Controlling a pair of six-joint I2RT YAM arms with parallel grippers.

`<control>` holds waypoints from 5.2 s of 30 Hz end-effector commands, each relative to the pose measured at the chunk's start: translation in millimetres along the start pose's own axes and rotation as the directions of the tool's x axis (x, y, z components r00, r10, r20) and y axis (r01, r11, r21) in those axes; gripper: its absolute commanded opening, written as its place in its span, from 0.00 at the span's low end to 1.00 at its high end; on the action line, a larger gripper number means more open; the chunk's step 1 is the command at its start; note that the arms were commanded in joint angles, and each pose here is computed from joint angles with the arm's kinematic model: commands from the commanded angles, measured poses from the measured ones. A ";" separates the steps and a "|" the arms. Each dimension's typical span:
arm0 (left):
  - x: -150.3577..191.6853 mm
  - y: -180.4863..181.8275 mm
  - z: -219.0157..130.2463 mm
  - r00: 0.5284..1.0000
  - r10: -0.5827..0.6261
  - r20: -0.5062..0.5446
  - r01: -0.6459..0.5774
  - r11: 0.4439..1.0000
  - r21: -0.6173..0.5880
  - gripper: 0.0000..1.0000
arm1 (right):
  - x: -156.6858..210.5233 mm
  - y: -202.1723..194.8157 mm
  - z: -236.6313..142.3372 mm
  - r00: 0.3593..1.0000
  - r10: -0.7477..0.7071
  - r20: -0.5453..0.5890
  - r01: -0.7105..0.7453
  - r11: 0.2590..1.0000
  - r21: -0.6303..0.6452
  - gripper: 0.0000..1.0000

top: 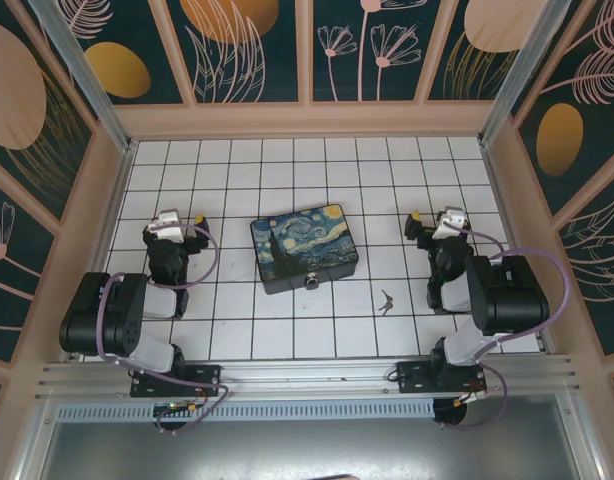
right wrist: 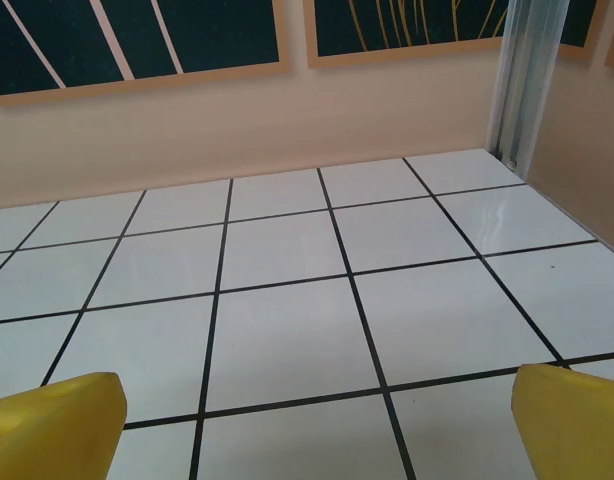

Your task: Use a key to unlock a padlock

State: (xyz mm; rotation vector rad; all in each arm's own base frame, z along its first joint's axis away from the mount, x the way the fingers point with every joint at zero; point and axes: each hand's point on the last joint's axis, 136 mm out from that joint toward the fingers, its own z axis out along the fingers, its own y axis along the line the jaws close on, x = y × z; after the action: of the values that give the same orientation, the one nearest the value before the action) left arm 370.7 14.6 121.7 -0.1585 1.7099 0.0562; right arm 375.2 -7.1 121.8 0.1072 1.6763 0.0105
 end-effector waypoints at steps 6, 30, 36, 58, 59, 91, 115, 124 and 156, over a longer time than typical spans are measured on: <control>-15.9 2.8 2.4 0.998 0.004 0.059 -0.003 1.000 -0.011 0.99 | -6.7 -2.5 -4.5 1.000 0.017 0.023 -0.017 1.000 0.001 0.99; -15.3 1.8 4.1 0.999 0.001 0.053 -0.001 1.000 -0.004 0.99 | -3.9 2.5 -1.0 1.000 0.024 -0.001 -0.024 0.998 -0.057 0.99; -15.5 2.5 2.9 0.998 0.002 0.057 -0.001 1.000 -0.007 0.99 | -4.3 0.1 -0.6 1.000 0.029 0.000 -0.029 0.999 -0.045 0.99; -41.3 17.6 25.8 0.997 -0.047 -0.065 0.039 0.991 -0.125 0.98 | -17.0 10.0 -31.4 0.860 0.374 -0.346 -0.323 0.926 0.196 0.88; -50.2 19.2 31.1 0.992 -0.090 -0.093 0.075 0.985 -0.154 0.98 | -9.1 14.1 -39.6 0.834 0.399 -0.382 -0.339 0.916 0.216 0.85; -3.9 -293.5 -212.6 0.619 0.227 -0.752 0.313 0.807 0.501 0.94 | 102.4 101.2 -166.7 0.471 0.456 -0.755 -0.451 0.860 0.237 0.37; 87.1 -277.2 -206.5 0.522 0.220 -0.824 0.240 0.889 0.390 0.92 | 94.0 98.3 -160.8 0.501 0.403 -0.766 -0.396 0.894 0.212 0.41; 83.5 -274.3 -156.6 0.629 0.143 -0.764 0.243 0.897 0.368 0.90 | 97.9 96.8 -162.3 0.489 0.390 -0.780 -0.389 0.898 0.206 0.42; 71.0 -362.8 -91.6 0.635 0.014 -0.773 0.359 0.880 0.310 0.92 | 105.3 99.7 -163.6 0.437 0.357 -0.826 -0.407 0.897 0.173 0.35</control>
State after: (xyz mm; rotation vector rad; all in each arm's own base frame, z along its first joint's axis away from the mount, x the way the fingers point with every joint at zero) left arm 328.9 -349.5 64.0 -0.1342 2.5040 -0.5525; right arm 212.3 108.3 42.7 0.5549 2.5886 0.5407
